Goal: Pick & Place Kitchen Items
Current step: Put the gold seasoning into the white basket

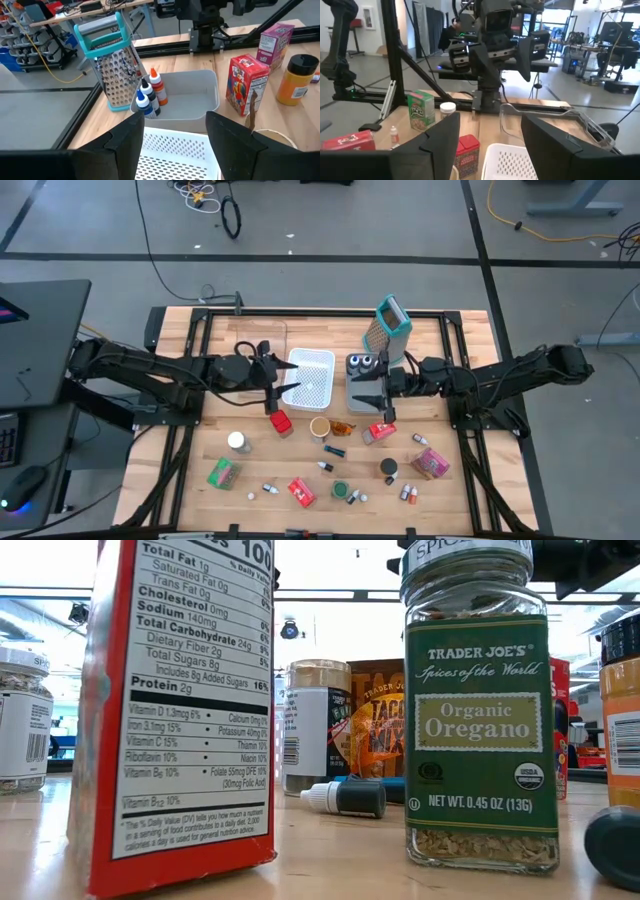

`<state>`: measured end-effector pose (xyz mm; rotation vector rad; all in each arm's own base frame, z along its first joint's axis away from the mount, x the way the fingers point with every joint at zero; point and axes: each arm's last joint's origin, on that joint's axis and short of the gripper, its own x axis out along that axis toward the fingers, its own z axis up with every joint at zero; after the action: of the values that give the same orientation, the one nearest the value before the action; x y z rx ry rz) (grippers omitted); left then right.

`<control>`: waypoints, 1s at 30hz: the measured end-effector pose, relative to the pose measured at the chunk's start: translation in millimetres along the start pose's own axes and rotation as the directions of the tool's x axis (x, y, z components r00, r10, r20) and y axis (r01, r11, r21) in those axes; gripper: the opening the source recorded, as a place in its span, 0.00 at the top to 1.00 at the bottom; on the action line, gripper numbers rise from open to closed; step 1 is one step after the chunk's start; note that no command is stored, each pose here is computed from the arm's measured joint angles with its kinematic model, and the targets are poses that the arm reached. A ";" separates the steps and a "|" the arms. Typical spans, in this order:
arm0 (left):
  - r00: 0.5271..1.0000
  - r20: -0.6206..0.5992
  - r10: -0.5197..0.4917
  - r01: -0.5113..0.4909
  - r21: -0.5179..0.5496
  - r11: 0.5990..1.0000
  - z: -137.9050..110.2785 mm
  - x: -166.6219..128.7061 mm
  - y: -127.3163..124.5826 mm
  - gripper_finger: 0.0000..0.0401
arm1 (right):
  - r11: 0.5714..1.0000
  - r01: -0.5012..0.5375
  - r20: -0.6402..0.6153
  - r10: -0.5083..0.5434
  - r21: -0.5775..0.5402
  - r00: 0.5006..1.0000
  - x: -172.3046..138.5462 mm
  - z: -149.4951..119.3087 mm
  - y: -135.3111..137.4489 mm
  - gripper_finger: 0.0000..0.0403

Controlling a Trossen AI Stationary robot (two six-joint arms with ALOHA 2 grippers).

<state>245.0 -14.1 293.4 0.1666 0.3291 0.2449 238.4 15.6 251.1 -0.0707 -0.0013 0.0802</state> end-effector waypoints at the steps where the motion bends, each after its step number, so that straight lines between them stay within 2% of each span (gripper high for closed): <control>1: 1.000 0.014 0.001 -0.001 -0.004 1.000 1.4 0.0 0.1 0.45 | 1.000 -0.005 0.001 0.005 0.000 1.000 0.0 0.1 1.1 0.44; 13: 0.998 0.060 -0.005 0.006 -0.024 1.000 6.0 -0.2 0.2 0.45 | 0.999 -0.031 0.044 0.031 0.009 0.999 -0.1 4.6 7.5 0.44; 17: 0.989 0.073 -0.128 0.129 -0.012 0.992 6.4 -0.5 -3.3 0.45 | 0.999 -0.031 0.028 0.031 0.009 0.999 0.0 3.0 7.6 0.44; 22: 0.950 0.091 -0.300 0.293 0.079 0.953 6.9 -1.7 -8.5 0.45 | 0.999 -0.032 0.014 0.032 0.010 0.999 0.0 1.6 7.6 0.44; 30: 0.941 0.093 -0.325 0.317 0.089 0.944 6.9 -1.9 -9.0 0.45 | 0.999 -0.032 0.014 0.031 0.010 0.999 0.0 1.6 7.6 0.44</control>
<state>247.6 -24.0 298.6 0.1940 0.2543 -0.0998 237.8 23.3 252.2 -0.0604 -0.0131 0.1122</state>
